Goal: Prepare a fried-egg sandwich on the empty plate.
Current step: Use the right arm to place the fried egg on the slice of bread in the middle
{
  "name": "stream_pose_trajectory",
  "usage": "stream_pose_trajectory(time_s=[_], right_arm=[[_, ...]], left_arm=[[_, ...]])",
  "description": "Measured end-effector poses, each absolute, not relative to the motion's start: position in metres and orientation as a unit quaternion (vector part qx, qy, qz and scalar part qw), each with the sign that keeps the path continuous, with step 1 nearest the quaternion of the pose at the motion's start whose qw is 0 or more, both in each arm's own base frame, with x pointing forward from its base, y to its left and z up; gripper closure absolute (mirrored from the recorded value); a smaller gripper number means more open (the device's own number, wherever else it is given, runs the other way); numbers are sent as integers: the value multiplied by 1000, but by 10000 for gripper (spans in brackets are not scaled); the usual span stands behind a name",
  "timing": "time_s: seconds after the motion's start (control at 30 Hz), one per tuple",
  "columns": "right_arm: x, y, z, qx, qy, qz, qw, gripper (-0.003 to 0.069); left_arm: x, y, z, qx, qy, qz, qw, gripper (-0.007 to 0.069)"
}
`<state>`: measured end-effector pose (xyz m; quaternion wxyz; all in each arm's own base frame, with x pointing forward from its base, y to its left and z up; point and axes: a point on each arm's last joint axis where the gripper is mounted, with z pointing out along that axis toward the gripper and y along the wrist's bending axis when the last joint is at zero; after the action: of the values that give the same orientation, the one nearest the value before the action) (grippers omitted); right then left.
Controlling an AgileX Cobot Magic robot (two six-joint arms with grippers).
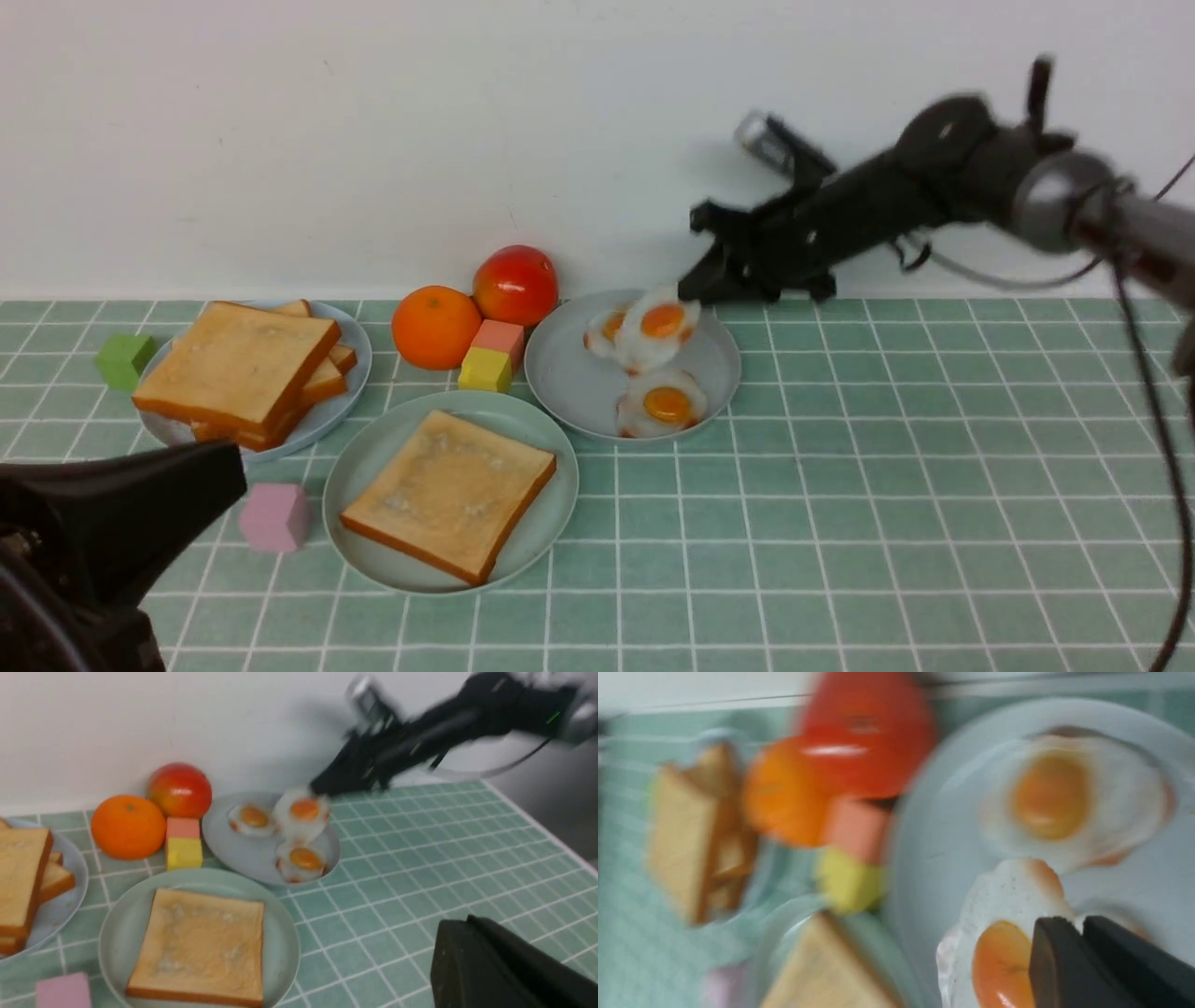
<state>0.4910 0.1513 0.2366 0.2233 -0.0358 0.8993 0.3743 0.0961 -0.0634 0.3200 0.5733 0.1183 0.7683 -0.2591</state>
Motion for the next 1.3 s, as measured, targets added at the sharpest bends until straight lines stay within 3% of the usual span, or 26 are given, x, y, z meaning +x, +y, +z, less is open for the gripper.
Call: stream_pose_trajectory(time_s=[0.17,0.27,0.33,0.5,0.93,1.07,1.23,1.3], right_arm=[[445,180,287,-133,889,392,198,603],[422,209,286,-174,883,403,166,603],[401,244,268,-198,875,422,132,603],[394,282,232,-187,869,440,126,603],[417,295,170,-79,875,459,133,594],[420,295,158,-56,882,450,126,478],[424,289,159,-55,887,436,140,235],[426,284,166,-62,887,434,145,197]], left_arm=[[97,-58,311,151,795,-191,556,628],[97,-56,308,157,804,-172,547,628],[97,-55,307,160,807,-164,545,628],[97,-55,307,161,806,-163,545,626],[97,-55,307,160,806,-165,545,619],[97,-55,307,160,806,-165,546,618],[97,-55,307,160,806,-165,546,610],[97,-55,307,158,806,-167,545,610]])
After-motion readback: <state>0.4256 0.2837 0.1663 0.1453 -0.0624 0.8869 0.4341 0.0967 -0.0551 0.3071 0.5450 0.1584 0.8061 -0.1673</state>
